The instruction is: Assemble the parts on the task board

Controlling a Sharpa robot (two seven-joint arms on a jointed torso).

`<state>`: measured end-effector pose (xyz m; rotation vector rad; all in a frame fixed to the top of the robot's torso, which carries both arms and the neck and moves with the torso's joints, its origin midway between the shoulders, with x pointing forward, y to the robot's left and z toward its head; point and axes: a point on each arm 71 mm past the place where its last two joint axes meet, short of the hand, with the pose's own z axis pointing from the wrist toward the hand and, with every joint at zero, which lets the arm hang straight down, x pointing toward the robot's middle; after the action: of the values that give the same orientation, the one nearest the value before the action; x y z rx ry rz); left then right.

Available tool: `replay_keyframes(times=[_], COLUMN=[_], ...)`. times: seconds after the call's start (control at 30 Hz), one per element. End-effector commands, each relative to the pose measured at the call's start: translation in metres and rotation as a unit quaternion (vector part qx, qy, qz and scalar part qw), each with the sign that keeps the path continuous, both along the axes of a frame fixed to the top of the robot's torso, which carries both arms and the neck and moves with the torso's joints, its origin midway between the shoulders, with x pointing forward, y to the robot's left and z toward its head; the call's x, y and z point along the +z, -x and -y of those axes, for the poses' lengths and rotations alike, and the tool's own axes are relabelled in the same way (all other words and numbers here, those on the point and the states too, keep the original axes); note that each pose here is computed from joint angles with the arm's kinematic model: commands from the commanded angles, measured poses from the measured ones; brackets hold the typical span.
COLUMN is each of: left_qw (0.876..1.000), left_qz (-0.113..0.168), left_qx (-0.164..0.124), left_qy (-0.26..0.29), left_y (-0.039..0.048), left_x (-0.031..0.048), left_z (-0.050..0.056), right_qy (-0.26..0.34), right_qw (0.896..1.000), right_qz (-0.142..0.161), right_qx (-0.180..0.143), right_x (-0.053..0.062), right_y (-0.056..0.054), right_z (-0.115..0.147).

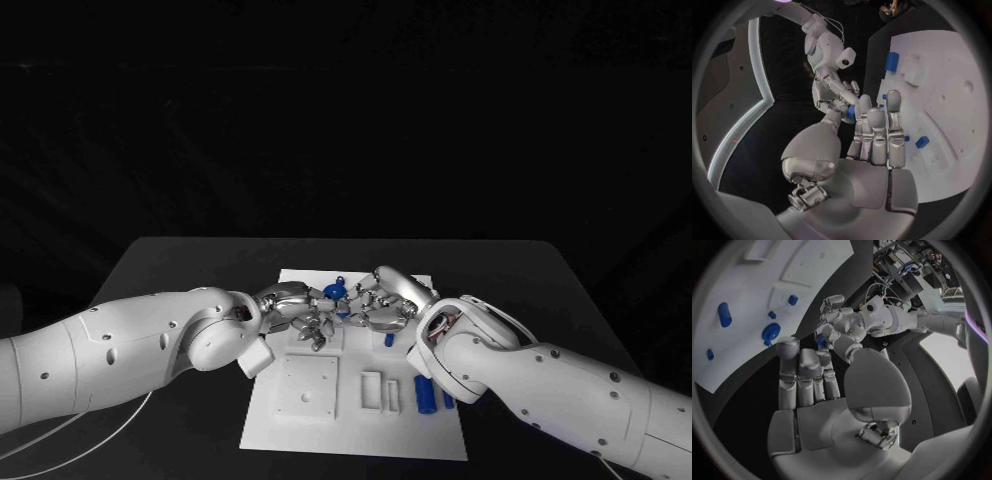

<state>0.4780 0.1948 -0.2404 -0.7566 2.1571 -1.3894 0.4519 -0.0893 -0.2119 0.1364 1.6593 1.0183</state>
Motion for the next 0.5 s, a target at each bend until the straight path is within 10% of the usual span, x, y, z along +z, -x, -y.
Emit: replay_keyframes(times=[0.03, 0.5], left_qw=[0.999, 0.999], left_qz=[-0.006, -0.007], left_qx=[-0.021, -0.019], left_qy=[0.032, 0.036], left_y=[0.0023, 0.0030], left_x=[0.0054, 0.0059], left_z=[0.0070, 0.0072], right_qy=[0.012, 0.001], right_qw=[1.000, 1.000], right_qz=[-0.013, -0.019], right_qx=[0.014, 0.007], right_x=[-0.0049, -0.0050], right_y=[0.0018, 0.0007], right_z=[-0.0016, 0.0005])
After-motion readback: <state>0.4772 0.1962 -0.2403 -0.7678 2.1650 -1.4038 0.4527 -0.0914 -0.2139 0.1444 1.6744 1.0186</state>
